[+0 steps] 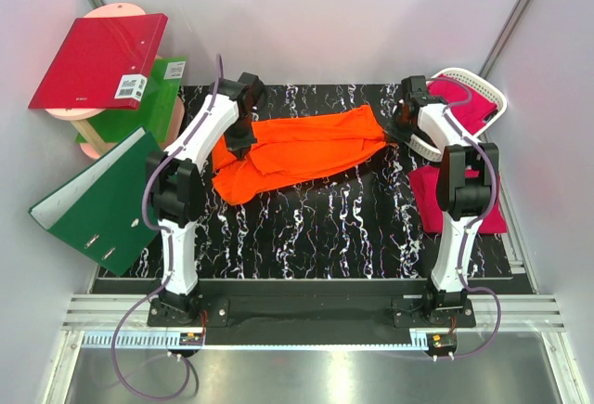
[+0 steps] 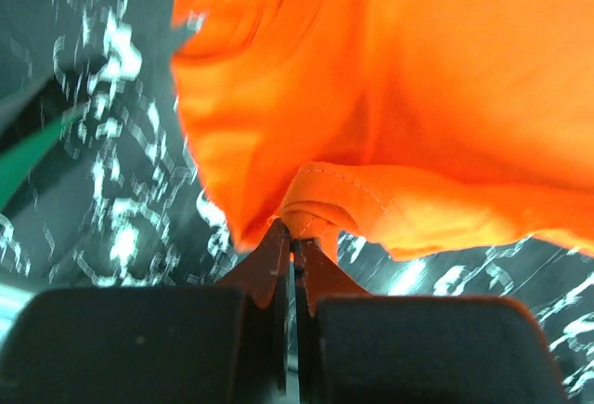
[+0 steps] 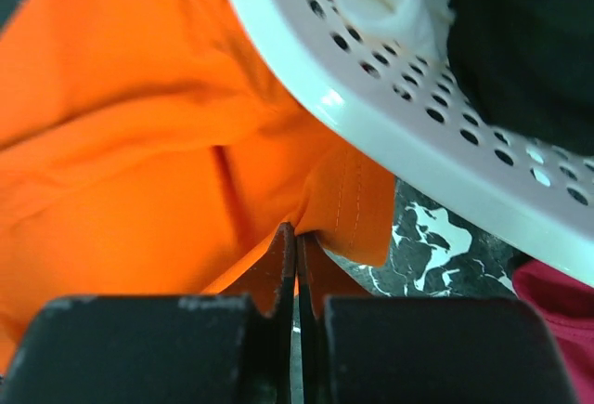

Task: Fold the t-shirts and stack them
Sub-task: Fold the other side of the tshirt into a rectangle

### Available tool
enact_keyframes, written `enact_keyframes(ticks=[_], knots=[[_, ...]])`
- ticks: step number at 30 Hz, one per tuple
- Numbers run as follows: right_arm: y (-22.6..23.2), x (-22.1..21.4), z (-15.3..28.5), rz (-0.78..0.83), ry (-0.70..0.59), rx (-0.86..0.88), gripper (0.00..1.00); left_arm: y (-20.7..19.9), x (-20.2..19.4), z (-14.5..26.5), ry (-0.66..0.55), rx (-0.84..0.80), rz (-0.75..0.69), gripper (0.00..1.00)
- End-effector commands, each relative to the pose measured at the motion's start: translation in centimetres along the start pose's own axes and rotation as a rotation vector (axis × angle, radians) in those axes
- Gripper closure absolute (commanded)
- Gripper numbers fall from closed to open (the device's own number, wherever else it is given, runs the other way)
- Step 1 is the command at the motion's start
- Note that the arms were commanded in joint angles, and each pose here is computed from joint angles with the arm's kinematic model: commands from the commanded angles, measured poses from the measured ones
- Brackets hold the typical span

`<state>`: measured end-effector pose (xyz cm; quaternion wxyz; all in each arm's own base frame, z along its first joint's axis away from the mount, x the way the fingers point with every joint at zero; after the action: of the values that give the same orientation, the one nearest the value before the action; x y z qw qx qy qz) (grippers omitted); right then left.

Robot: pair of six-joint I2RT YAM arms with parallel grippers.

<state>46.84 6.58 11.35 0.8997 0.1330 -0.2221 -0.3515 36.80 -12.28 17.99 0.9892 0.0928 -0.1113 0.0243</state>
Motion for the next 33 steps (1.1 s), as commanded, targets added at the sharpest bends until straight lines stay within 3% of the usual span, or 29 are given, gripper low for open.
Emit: enact_keyframes(ticks=[1,14,30,33], knots=[[1.7,1.8,1.2,0.020,-0.044,0.041,1.00,1.2,1.8,0.7,-0.010,0.047,0.002,1.00],[1.8,1.7,-3.6,0.025,0.047,0.005,0.99,3.7,4.3,-0.5,-0.041,0.068,0.095,1.00],[4.2,3.4,-6.5,0.013,0.049,0.044,0.97,4.2,8.0,-1.2,-0.150,0.077,0.143,1.00],[4.5,3.2,-7.1,0.026,0.082,0.047,0.54,3.9,8.1,-1.8,-0.144,0.069,0.140,1.00]])
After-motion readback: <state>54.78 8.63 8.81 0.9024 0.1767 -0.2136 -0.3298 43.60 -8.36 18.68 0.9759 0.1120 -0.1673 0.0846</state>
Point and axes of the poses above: each gripper's point midway between its finger pads, its own z axis back along the fingers, its own y axis along the line the jaws close on, x = y × z, the point moved 5 cm from there along z, back along the fingers, and after that the axes turned 14 degrees about -z, right-handed, at the moved point
